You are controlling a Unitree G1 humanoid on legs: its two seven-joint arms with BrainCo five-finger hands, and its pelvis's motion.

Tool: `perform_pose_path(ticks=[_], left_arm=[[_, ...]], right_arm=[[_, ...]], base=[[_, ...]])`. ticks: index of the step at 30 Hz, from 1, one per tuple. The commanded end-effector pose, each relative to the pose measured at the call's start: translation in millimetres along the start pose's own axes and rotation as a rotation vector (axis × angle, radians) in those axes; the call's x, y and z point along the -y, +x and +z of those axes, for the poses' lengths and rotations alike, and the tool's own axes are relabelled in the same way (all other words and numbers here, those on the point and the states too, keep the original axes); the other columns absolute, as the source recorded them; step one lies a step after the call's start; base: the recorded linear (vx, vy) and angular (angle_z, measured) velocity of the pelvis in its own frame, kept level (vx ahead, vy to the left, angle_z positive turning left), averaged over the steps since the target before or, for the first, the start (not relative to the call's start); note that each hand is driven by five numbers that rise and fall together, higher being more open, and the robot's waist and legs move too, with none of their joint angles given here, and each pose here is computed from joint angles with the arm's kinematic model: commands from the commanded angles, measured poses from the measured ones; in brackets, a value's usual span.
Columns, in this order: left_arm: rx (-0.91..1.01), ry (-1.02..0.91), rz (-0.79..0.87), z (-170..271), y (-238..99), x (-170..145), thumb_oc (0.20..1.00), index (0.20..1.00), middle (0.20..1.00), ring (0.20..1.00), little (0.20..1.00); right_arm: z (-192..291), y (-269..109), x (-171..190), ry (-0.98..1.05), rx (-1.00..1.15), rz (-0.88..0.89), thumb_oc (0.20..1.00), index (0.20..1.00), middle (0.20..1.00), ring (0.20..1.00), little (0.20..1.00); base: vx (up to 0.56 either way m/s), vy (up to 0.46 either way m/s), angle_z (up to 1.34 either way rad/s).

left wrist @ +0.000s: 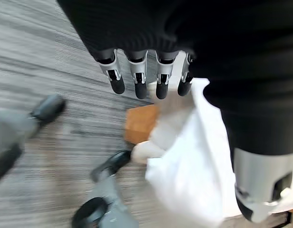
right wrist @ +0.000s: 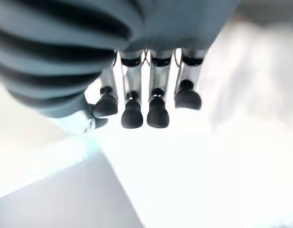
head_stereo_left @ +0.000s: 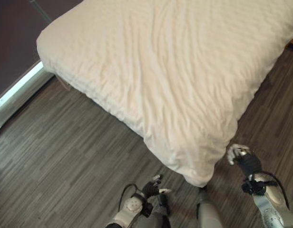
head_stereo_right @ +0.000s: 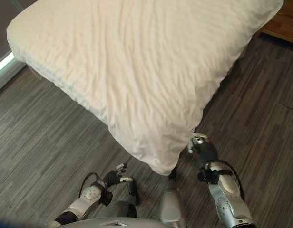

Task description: Making the bed.

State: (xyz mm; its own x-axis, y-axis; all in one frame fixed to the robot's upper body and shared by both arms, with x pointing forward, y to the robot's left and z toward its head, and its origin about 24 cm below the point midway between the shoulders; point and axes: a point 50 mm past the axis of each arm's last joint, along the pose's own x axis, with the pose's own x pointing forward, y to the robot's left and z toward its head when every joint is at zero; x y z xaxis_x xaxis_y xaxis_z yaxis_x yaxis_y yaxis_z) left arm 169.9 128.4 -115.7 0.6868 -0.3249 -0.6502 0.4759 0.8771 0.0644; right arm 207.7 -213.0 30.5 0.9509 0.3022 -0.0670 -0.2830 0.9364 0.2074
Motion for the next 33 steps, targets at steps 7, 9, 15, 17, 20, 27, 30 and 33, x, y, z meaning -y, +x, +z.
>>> perform_pose_path(ticks=[7, 9, 15, 17, 20, 27, 30, 33], left_arm=[[0.057, 0.11, -0.056, 19.0, 8.3, -3.0, 1.0, 1.0, 1.0, 1.0, 1.0], [0.056, 0.115, -0.07, 18.5, 8.7, 1.2, 1.0, 1.0, 1.0, 1.0, 1.0], [0.073, 0.119, -0.104, 23.2, 11.2, 11.6, 1.0, 1.0, 1.0, 1.0, 1.0], [0.075, 0.12, -0.113, 24.7, 12.6, 14.4, 1.0, 1.0, 1.0, 1.0, 1.0], [0.071, 0.119, -0.125, 24.9, 13.9, 18.9, 1.0, 1.0, 1.0, 1.0, 1.0], [0.074, 0.128, -0.156, 30.0, 18.2, 27.1, 1.0, 1.0, 1.0, 1.0, 1.0], [0.079, 0.119, -0.146, 34.2, 20.9, 25.7, 1.0, 1.0, 1.0, 1.0, 1.0], [0.081, 0.114, -0.141, 36.3, 22.6, 25.5, 1.0, 1.0, 1.0, 1.0, 1.0]], right_arm=[[1.3, 46.4, -12.2, -0.196, -0.123, 0.264, 0.2, 0.2, 0.2, 0.2, 0.2], [8.8, 63.0, -15.4, -0.229, -0.105, 0.278, 0.2, 0.2, 0.2, 0.2, 0.2], [42.2, 104.9, -24.1, -0.234, 0.013, 0.264, 0.2, 0.2, 0.2, 0.2, 0.2], [45.3, 111.7, -28.4, -0.191, 0.033, 0.262, 0.2, 0.2, 0.2, 0.2, 0.2], [39.9, 119.8, -25.5, -0.143, 0.01, 0.227, 0.2, 0.2, 0.2, 0.2, 0.2], [-9.1, 114.2, 5.0, 0.041, -0.158, 0.007, 0.2, 0.2, 0.2, 0.2, 0.2], [-45.4, 94.5, 15.9, 0.223, -0.229, -0.127, 0.2, 0.2, 0.2, 0.2, 0.2], [-65.0, 82.5, 21.3, 0.314, -0.271, -0.207, 0.2, 0.2, 0.2, 0.2, 0.2]], base=[[-0.01, -0.021, 0.05], [-0.02, -0.003, 0.09], [-0.01, -0.006, 0.03], [0.0, -0.016, 0.01], [0.0, -0.029, 0.01], [0.01, -0.024, 0.0], [0.05, -0.026, 0.0], [0.03, -0.011, -0.01]])
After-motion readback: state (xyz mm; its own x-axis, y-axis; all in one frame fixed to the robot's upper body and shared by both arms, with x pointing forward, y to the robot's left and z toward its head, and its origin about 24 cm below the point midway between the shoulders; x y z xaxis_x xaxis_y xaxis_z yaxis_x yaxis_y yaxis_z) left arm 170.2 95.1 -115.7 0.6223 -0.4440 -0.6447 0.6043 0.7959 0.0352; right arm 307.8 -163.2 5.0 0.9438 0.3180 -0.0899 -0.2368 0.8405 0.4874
